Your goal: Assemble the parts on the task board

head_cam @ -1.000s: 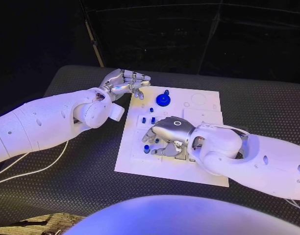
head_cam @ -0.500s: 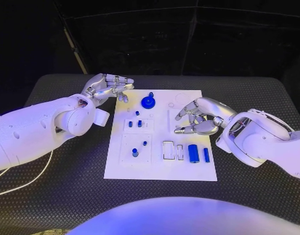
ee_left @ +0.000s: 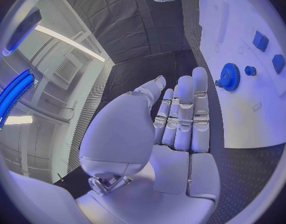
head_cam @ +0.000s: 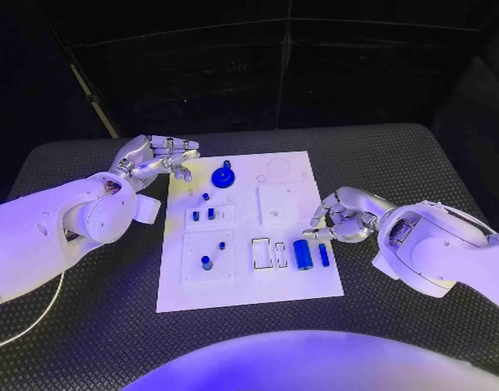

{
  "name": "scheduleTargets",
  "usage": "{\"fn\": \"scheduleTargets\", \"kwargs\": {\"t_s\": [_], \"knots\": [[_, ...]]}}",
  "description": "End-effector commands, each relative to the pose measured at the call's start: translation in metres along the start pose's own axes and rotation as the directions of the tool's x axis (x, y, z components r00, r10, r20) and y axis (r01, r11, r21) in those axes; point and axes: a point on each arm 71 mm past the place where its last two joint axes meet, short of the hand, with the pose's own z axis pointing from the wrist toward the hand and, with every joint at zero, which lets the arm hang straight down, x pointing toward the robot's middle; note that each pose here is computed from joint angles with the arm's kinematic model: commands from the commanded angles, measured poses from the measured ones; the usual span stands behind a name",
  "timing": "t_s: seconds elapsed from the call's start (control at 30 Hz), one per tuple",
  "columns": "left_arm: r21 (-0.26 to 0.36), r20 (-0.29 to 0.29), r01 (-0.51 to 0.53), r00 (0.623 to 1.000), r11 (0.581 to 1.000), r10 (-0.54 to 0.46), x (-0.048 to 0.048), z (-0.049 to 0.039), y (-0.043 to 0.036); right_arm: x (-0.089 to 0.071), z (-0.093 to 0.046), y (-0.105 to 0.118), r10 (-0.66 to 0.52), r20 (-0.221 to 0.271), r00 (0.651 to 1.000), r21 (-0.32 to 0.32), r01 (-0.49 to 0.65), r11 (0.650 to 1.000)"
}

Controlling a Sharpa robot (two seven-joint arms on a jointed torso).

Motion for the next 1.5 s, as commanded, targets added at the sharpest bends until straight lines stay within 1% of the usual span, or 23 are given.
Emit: {"fn": "scheduleTargets", "kwargs": {"t_s": [0.03,0.13,0.23,0.33,0.77,1.13,1.5], "knots": [[0.008,-0.013,0.005,1.0,1.0,-0.005,0.0016,-0.0004,-0.0006,0.009,-0.006,-0.003,-0.083,0.026,0.996,0.066,0.081,0.995],[0.008,-0.016,0.007,1.0,1.0,-0.007,0.0024,-0.0006,0.0001,0.02,-0.008,-0.005,-0.096,0.016,0.995,0.08,0.095,0.992],[0.007,-0.015,0.007,1.0,1.0,-0.007,0.002,-0.0013,0.0008,0.029,-0.008,-0.003,-0.108,0.012,0.994,0.08,0.107,0.991],[0.005,-0.012,0.006,1.0,1.0,-0.006,0.001,-0.0021,0.0013,0.034,-0.009,-0.001,-0.124,0.015,0.992,0.075,0.122,0.99],[0.003,-0.012,0.007,1.0,1.0,-0.007,0.0002,-0.0029,0.0024,0.044,-0.004,0.008,-0.157,0.015,0.987,0.041,0.156,0.987],[0.002,-0.012,0.007,1.0,1.0,-0.007,0.0,-0.0038,0.0021,0.051,0.006,0.005,-0.198,-0.028,0.98,0.059,0.2,0.978],[0.0,-0.011,0.006,1.0,1.0,-0.006,-0.0008,-0.0041,0.0023,0.057,0.01,0.005,-0.226,-0.06,0.972,0.063,0.23,0.971]]}}
